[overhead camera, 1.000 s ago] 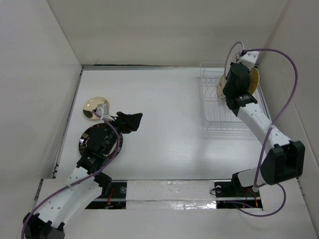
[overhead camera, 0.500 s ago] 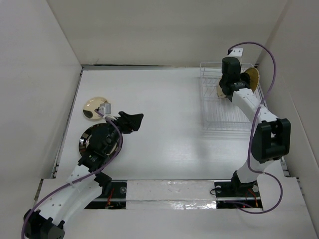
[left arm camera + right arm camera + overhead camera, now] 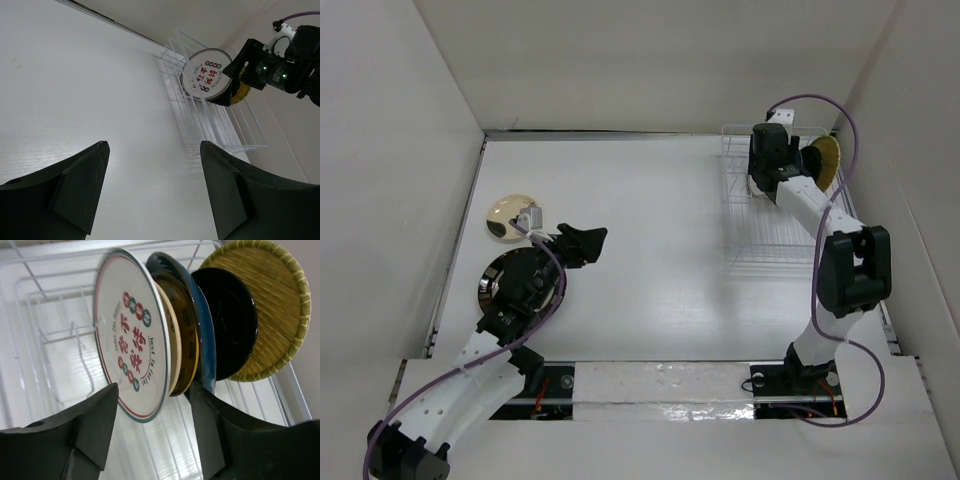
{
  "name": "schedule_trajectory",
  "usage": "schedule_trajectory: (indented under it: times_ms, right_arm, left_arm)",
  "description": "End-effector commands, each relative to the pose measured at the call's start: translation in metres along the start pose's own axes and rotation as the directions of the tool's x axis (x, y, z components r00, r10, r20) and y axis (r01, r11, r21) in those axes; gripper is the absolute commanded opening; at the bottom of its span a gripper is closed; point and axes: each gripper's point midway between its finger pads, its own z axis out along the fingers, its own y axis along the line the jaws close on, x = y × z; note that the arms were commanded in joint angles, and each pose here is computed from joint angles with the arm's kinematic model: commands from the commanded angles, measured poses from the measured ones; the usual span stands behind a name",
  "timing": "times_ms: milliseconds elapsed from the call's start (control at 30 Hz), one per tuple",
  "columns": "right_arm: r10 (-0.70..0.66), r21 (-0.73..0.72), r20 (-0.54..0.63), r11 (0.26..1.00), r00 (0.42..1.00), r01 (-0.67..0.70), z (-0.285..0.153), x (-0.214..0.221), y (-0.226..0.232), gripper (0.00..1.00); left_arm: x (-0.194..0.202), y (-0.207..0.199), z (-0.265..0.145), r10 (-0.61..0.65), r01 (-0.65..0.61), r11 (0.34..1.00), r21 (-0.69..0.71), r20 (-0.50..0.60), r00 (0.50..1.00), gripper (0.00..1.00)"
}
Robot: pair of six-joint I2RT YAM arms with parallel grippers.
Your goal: Load the plates into the dish rack
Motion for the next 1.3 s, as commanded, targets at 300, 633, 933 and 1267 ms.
schedule_trajectory:
  times_ms: [300,633,933,1267]
  right_arm:
    - [0.359,-0.817,0.167,0.572,0.918,-0.075,-0.227,-0.082,0.164,0.0]
    - [0.09,-0.982,-0.089,0.158,0.992,-0.103,-0.342,0.053,0.369,0.39]
    - [-0.166,-0.919,-0.339,-0.152,0.926,-0.364,-0.4,0.159,0.422,0.66]
    - [-0.315,-0.839,-0.451,-0.168,0.835,-0.517,-0.412,0.223,0.455,0.66]
  left_arm:
    - [-0.051,-0.035,-0.016,0.014,-0.021,0.998,0.061,0.114,0.993,0.17]
    - [-0.099,-0.043,-0.056,0.081,-0.082,0.997,-0.003,0.22,0.972,0.02]
    - [-0.096,-0.026,-0.065,0.117,-0.103,0.992,-0.074,0.223,0.968,0.26]
    - [-0.097,-0.023,-0.069,0.12,-0.105,0.991,-0.078,0.234,0.965,0.29]
